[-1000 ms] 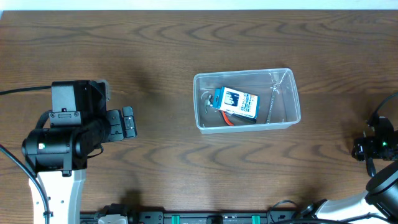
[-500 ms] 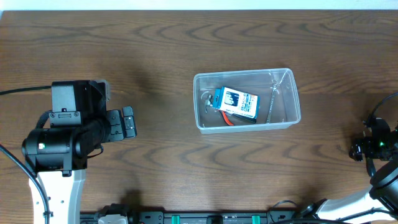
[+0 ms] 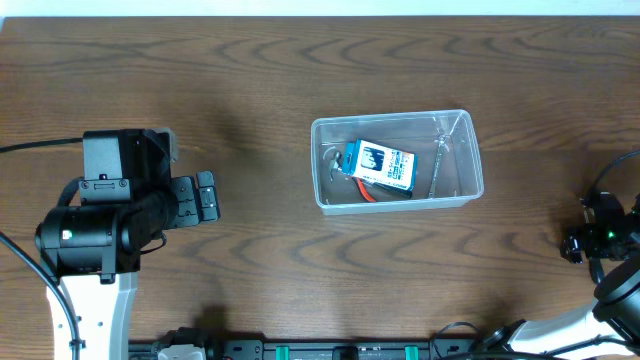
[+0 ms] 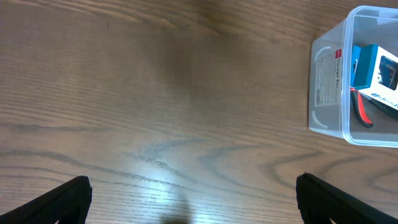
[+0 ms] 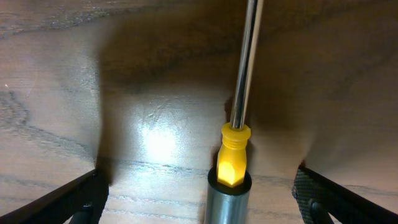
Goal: Pack container
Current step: 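Lower the right gripper onto the screwdriver handle and close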
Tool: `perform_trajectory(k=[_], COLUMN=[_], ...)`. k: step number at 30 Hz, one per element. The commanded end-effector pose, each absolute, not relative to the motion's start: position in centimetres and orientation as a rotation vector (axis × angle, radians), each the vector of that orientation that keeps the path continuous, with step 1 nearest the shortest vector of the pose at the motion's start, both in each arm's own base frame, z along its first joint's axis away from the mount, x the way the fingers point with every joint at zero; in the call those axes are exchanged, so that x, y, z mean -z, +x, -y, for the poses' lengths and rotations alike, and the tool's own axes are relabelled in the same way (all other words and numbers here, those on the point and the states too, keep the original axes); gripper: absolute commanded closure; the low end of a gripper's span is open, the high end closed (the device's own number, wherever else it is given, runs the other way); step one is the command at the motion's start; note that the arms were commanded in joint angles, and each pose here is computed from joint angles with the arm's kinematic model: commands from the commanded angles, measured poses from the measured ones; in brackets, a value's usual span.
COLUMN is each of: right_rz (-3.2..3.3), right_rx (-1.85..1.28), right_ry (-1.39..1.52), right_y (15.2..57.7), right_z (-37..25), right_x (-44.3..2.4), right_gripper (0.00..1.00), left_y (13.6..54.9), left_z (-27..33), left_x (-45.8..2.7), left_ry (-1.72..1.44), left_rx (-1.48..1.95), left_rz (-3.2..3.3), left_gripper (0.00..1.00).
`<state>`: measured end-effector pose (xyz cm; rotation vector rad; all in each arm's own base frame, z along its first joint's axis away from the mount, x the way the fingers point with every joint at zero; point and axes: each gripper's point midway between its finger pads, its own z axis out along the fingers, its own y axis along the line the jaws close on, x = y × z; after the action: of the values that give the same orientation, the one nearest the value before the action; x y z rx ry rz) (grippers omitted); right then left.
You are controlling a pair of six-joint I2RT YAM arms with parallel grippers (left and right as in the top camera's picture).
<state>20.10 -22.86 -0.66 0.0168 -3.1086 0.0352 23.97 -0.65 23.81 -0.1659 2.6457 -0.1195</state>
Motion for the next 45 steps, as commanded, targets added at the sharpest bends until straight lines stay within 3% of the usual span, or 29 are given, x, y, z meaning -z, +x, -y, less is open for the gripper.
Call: perform_trajectory(k=[1,20,30,37,45], right_rz=[3.087,3.091,3.093,3.091,3.081], right_rx=[0.015,-0.050,-0.052,-0.049,-0.032], right_ry=[0.026,-0.138,-0.138,-0.138,-0.137], right_y=[19.2,19.2,19.3,19.2,19.0], right_z=[22.1,23.2,23.2,23.2,22.9], right_x=[1.8,1.8,1.8,1.8,1.8], right_gripper=[0.01,0.02,0.18,0.45,0.48], left_y=[24.1,24.1,24.1,24.1,24.1], left_z=[0.3,0.3,0.3,0.3,0.3], left_x=[-24.3,-24.3,-24.3,-24.3,-24.3], left_ry=[-0.188,-0.188,-0.188,-0.188,-0.188], left_rx=[0.101,0.101,0.101,0.101,0.101], left_rz=[-2.628,-2.628,-2.628,-2.628,-2.628], left_gripper=[0.02,0.02,0.02,0.02,0.02])
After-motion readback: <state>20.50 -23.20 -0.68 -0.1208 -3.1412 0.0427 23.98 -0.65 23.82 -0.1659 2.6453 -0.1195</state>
